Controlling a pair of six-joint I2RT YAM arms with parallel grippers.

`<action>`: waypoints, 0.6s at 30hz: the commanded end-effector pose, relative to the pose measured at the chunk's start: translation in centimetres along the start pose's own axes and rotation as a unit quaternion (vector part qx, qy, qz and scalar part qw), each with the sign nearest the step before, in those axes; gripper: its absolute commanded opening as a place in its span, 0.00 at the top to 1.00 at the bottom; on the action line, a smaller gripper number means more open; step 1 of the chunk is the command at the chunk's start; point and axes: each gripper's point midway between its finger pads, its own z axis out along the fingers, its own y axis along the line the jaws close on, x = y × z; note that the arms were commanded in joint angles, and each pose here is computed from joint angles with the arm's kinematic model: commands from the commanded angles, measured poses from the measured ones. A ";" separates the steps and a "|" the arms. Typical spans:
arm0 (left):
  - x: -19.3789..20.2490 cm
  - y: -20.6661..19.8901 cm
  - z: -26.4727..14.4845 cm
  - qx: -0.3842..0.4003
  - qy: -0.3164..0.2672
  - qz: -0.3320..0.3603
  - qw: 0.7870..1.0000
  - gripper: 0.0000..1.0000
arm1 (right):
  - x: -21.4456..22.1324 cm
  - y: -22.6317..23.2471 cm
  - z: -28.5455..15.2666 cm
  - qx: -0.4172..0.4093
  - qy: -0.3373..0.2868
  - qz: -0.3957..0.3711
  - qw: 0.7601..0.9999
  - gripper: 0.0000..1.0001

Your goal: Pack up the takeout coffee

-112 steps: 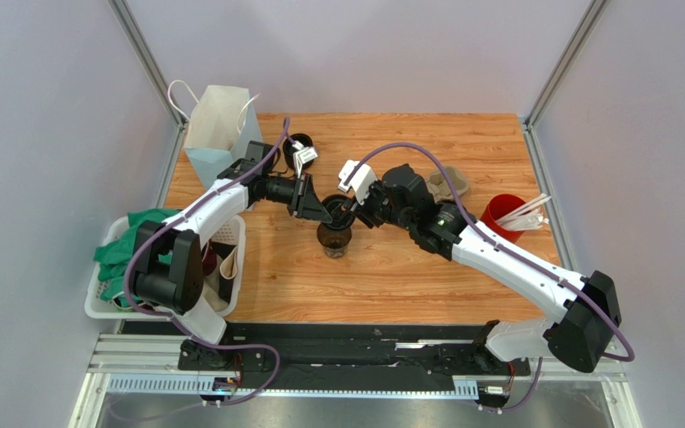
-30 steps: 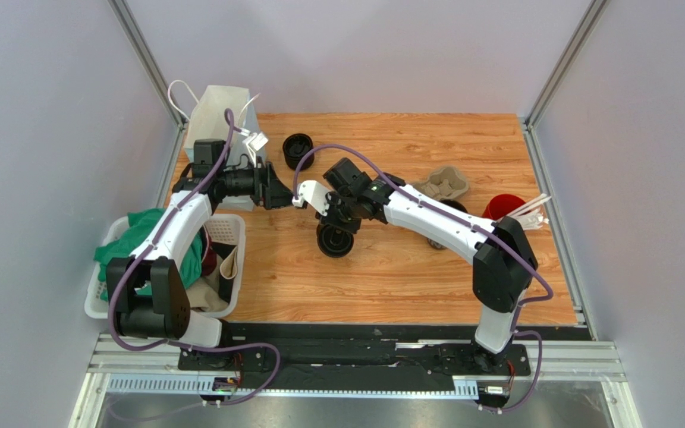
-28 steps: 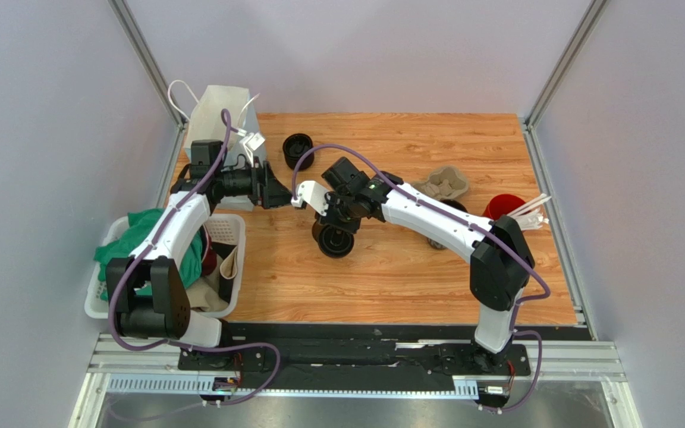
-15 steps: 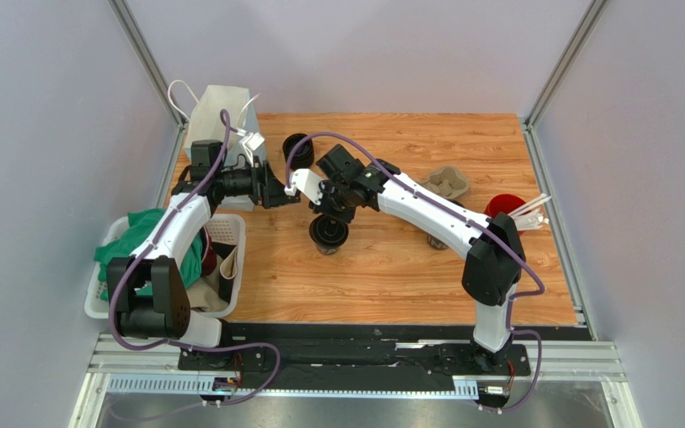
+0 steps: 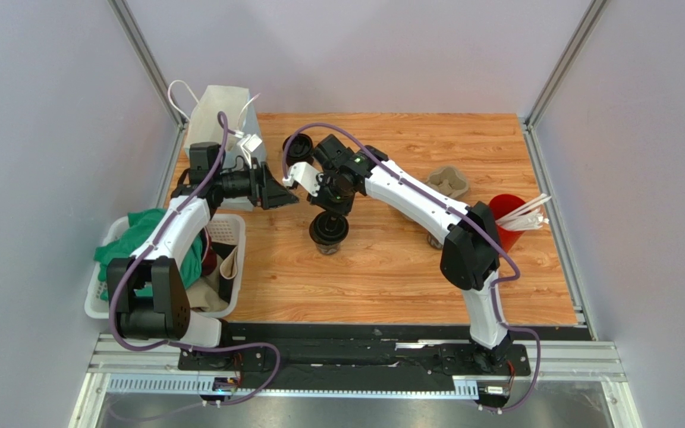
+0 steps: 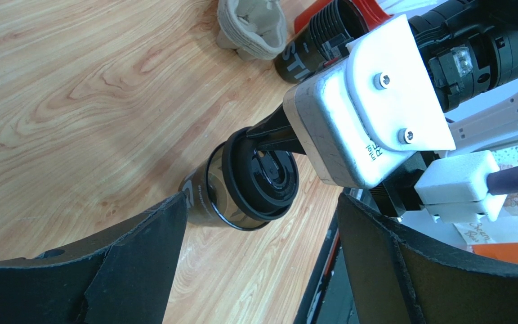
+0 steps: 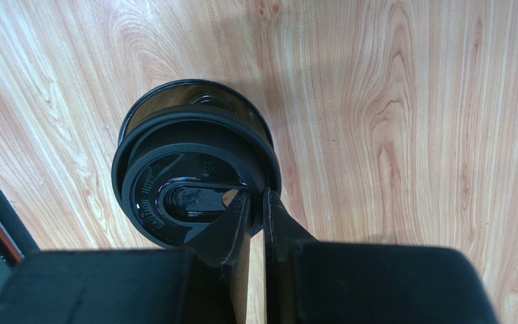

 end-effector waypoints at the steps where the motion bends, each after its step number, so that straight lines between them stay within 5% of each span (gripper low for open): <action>1: -1.2 -1.3 -0.4 0.016 -0.017 0.033 0.999 0.11 | -1.4 0.4 -0.7 -0.014 -0.014 0.004 1.000 0.90; 18: -1.1 -1.6 -0.4 0.025 -0.017 0.033 0.999 0.11 | -1.4 0.4 0.7 -0.023 -0.004 0.015 1.000 0.90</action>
